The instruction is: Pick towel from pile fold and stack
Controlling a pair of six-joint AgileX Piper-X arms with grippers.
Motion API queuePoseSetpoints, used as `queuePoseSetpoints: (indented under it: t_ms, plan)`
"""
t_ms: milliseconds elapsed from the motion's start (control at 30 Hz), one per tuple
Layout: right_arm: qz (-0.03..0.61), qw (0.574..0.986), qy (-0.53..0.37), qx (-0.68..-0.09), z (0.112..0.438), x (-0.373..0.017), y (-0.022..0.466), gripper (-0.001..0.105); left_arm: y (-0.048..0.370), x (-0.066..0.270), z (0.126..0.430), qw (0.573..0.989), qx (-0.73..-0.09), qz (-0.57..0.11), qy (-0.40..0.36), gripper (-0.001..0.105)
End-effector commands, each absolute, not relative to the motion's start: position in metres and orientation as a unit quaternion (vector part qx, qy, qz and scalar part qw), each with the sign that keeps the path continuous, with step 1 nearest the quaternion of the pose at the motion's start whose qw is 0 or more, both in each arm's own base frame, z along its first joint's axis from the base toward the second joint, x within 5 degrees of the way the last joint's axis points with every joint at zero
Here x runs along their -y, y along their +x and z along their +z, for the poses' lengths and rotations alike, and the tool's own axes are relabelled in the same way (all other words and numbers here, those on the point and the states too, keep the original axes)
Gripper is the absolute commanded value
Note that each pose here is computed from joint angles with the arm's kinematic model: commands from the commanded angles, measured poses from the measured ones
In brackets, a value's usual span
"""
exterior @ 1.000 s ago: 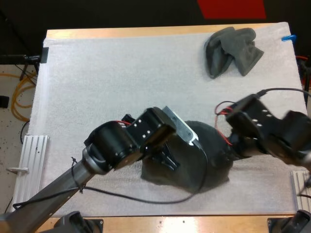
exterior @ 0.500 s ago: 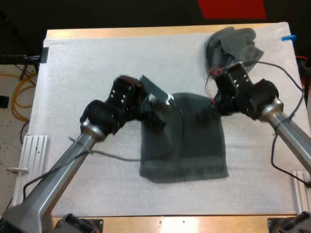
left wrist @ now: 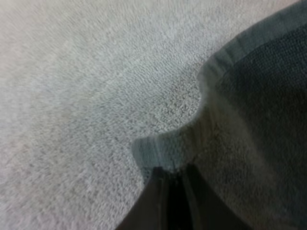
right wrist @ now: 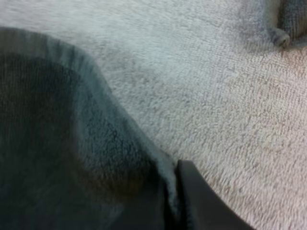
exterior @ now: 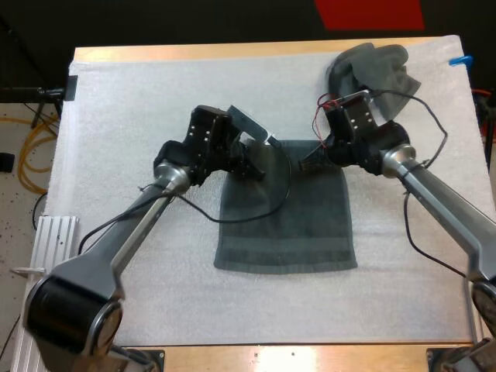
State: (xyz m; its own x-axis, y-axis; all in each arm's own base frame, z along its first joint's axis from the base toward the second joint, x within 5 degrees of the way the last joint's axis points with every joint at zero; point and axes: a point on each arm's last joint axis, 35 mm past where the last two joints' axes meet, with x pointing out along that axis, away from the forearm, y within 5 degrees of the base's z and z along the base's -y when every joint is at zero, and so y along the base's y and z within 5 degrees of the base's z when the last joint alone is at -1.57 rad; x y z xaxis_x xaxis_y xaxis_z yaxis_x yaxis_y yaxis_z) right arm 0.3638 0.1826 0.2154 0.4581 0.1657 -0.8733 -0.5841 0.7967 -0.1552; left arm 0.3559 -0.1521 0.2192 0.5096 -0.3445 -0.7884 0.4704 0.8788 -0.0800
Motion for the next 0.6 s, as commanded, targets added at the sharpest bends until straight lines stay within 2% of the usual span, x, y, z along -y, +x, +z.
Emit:
queuePoseSetpoints:
  t_ms: [0,233,367,467,533,567]
  plan:
    - [0.214,0.830,-0.230,-0.461,0.212,-0.182,0.369,0.000,0.360,0.154,0.216,0.870,-0.426,-0.237,0.073,0.000]
    - [0.206,0.831,-0.249,-0.452,0.198,-0.184,0.377,0.000,0.368,0.154,0.200,0.871,-0.419,-0.223,0.125,0.001]
    - [0.175,0.842,-0.268,-0.433,0.202,-0.184,0.381,0.001,0.371,0.154,0.204,0.873,-0.409,-0.219,0.149,0.015]
    - [0.168,0.845,-0.271,-0.429,0.204,-0.182,0.384,0.018,0.372,0.154,0.210,0.877,-0.403,-0.214,0.149,0.037]
    - [0.163,0.847,-0.270,-0.427,0.207,-0.180,0.385,0.046,0.373,0.154,0.219,0.883,-0.394,-0.207,0.149,0.054]
    - [0.155,0.849,-0.273,-0.425,0.209,-0.180,0.385,0.059,0.372,0.153,0.223,0.887,-0.390,-0.198,0.148,0.057]
